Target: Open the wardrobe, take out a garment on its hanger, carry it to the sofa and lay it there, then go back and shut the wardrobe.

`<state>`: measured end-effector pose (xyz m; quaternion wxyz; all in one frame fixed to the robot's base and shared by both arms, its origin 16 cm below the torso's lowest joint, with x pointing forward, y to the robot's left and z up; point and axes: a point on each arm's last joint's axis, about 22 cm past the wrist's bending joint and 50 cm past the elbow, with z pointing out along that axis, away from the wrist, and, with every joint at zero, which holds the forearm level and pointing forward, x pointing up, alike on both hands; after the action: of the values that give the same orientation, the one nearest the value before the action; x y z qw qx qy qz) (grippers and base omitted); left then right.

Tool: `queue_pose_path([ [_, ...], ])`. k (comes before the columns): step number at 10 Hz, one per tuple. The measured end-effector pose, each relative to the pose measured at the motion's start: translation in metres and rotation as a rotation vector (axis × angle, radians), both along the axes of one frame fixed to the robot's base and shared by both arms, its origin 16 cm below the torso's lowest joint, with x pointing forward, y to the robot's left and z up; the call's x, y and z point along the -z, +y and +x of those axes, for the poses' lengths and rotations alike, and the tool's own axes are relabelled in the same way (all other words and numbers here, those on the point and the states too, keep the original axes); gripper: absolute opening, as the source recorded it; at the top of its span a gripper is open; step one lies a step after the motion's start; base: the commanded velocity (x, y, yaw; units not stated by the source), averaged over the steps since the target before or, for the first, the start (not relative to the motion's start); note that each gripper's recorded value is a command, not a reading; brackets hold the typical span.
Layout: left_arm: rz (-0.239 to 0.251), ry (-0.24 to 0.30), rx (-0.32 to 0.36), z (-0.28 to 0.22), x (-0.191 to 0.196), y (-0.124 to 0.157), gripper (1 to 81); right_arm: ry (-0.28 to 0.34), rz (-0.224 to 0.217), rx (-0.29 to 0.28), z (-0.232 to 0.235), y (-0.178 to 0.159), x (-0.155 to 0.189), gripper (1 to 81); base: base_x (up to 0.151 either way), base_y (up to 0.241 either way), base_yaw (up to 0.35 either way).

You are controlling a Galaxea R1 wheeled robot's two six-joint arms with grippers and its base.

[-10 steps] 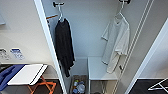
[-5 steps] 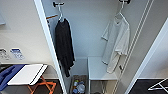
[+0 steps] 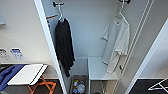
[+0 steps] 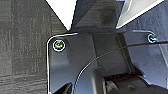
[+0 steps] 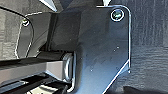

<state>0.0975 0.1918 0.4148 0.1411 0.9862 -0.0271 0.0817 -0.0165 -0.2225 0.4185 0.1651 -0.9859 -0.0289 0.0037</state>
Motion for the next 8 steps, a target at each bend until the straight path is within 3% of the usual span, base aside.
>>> queue_pose_path([
  [3, -0.037, -0.143, -0.057, 0.034, -0.01, -0.026, 81.1, 0.0, -0.002, 0.0, 0.0, -0.001, 0.0, 81.1, 0.0, 0.0, 0.0],
  [5, -0.064, -0.236, -0.15, 0.065, -0.02, -0.028, 81.1, 0.0, -0.004, 0.0, 0.0, -0.002, 0.0, 81.1, 0.0, 0.0, 0.0],
  [8, -0.129, -0.311, -0.3, 0.116, -0.035, -0.031, 81.1, 0.001, -0.004, 0.0, 0.0, -0.002, 0.0, 81.1, 0.0, 0.0, 0.0],
])
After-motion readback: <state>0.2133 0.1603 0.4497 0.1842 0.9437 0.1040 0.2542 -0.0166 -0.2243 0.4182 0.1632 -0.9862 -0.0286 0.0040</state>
